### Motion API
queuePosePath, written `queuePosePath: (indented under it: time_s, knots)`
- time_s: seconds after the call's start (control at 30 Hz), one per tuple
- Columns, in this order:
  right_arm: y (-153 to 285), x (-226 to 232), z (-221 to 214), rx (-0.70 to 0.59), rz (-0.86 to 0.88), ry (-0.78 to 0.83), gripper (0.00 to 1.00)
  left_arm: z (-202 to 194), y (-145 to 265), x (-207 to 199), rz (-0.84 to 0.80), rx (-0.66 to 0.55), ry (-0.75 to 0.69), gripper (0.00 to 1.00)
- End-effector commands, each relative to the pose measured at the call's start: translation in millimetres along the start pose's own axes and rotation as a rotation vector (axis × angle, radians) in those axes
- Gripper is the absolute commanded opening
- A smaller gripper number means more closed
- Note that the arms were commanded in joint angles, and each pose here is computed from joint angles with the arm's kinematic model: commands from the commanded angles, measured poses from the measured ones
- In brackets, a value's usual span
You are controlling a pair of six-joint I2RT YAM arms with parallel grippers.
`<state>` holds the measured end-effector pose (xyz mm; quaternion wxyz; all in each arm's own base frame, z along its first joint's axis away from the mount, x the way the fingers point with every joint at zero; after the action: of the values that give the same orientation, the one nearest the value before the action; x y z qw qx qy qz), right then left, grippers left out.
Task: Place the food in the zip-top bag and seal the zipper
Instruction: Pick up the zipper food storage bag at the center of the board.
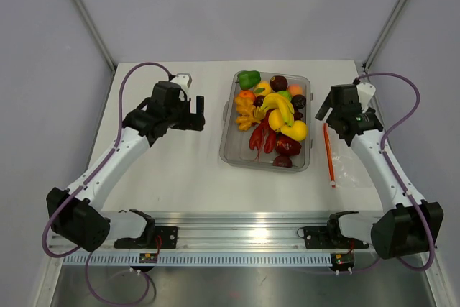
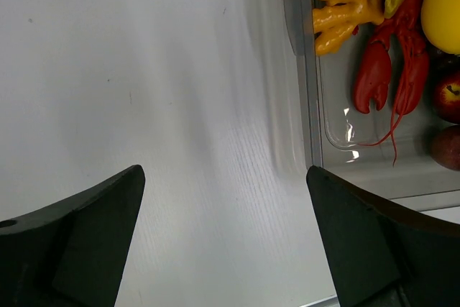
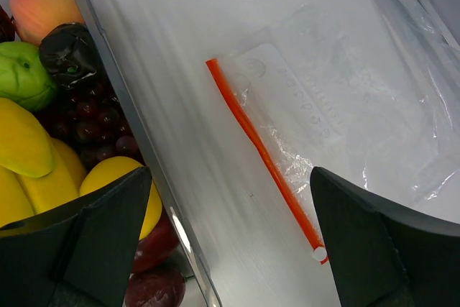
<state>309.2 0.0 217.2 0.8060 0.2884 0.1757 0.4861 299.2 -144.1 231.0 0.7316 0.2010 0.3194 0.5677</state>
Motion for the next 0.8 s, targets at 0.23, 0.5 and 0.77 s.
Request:
queuePosePath:
  time_s: [0.23,0.5,0.77]
  knots:
    - [23.9,7.5,-4.5,-0.080,0.195,0.016,0.99,6.5,0.2,-6.9,-0.020,-0.002,0.025,0.99]
    - [9.4,0.1,-15.3,-0.010,0.105,0.080,0.99,1.0,-1.8,-6.3,-0.020,0.018,0.029,0.99]
    - [-16.1,-7.9,-40.3,0.160,0.025,0.030,0.99,-5.4,-6.3,-8.1,-0.030,0.054,0.029,0.99]
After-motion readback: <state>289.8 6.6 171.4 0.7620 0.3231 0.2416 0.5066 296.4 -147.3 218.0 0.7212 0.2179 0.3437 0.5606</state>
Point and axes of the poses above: each gripper's point midway between its finger pads, its own y axis back along the fingers, its own x axis along the line the jaws close on, z = x × y, the point moved 3 cm from there along y, back along the fingers, and after that the axes turned 7 degrees about y, right-handed, at the moved point
